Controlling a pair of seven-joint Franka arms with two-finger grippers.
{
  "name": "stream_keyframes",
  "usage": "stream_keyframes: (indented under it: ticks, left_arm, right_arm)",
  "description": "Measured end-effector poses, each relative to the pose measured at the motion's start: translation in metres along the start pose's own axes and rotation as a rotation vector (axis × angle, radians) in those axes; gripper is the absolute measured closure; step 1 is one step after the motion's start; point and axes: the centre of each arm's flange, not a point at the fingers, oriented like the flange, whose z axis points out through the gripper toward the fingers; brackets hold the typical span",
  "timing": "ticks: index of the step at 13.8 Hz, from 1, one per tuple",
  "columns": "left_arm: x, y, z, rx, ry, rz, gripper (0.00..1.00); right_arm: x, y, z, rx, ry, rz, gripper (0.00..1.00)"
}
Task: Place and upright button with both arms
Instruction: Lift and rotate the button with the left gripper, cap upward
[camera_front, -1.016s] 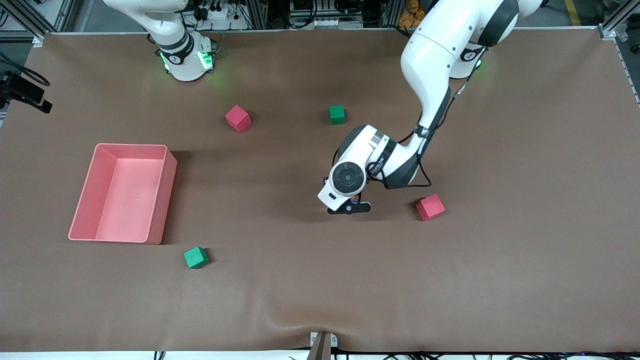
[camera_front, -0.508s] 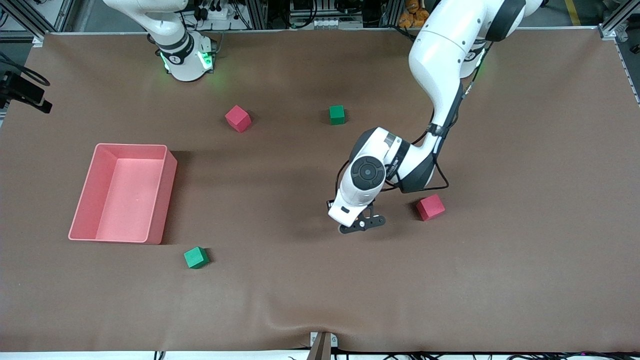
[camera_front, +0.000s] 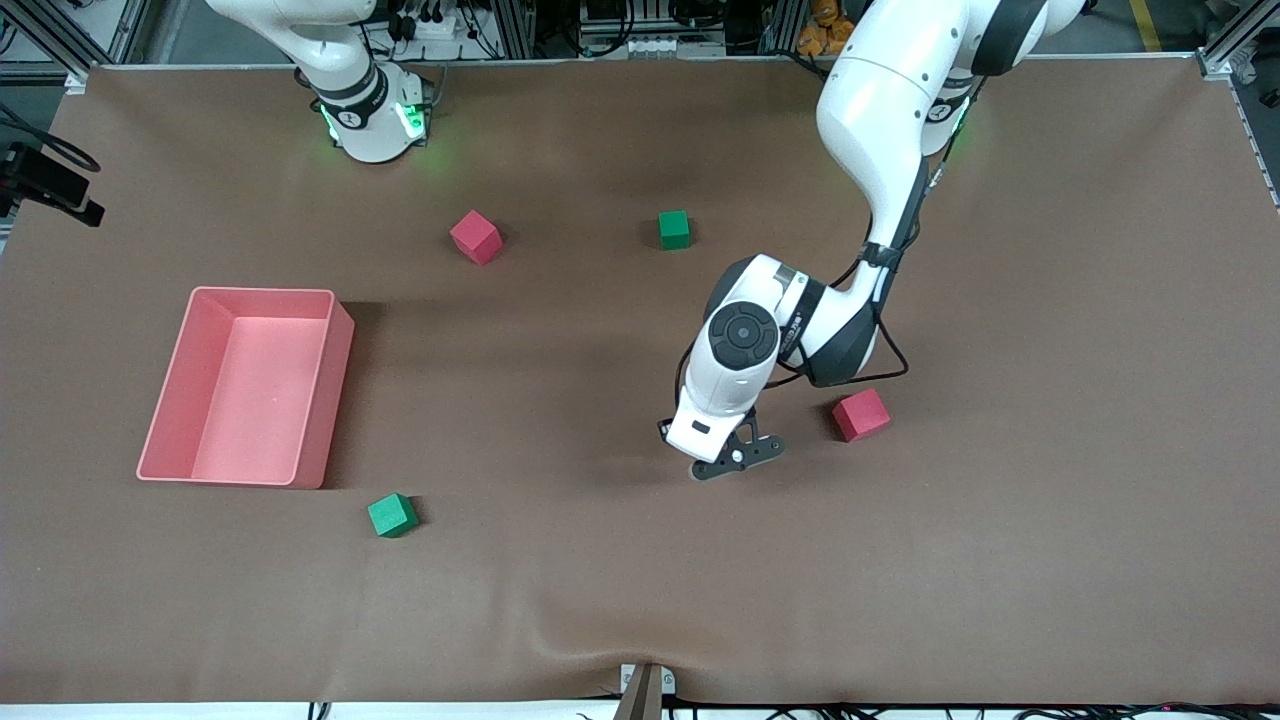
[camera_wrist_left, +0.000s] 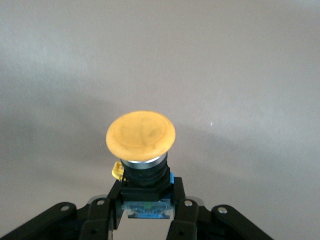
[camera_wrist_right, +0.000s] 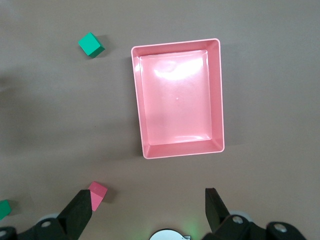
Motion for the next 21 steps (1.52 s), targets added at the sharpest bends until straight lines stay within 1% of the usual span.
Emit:
stream_keyframes:
  ticks: [3, 6, 8, 11, 14, 17, 21]
  left_arm:
    - [0.0, 0.003, -0.002, 0.008, 0.051, -0.015, 0.59]
    - [-0.006, 0.015, -0.008, -0.042, 0.097, -0.055, 0.59]
    - [-0.016, 0.024, -0.01, -0.05, 0.12, -0.054, 0.59]
    - [-0.029, 0.032, -0.01, -0.03, 0.159, -0.034, 0.59]
    - [-0.045, 0.041, -0.008, 0.003, 0.227, -0.043, 0.59]
    - [-0.063, 0.051, -0.008, 0.017, 0.283, -0.06, 0.59]
    - [-0.087, 0.06, 0.002, 0.046, 0.385, -0.069, 0.59]
  right_arm:
    - [0.0, 0.0, 0.0, 0.0, 0.0, 0.0, 0.0]
    - [0.0, 0.0, 0.0, 0.0, 0.0, 0.0, 0.0]
    - [0.0, 0.0, 0.0, 0.0, -0.001, 0.0, 0.0]
    - [0.0, 0.0, 0.0, 0.0, -0.001, 0.0, 0.0]
    - [0.0, 0.0, 0.0, 0.0, -0.001, 0.0, 0.0]
    - [0.0, -0.005, 0.0, -0.001, -0.001, -0.009, 0.0]
    - [0.0, -0.008, 0.001, -0.001, -0.001, -0.015, 0.0]
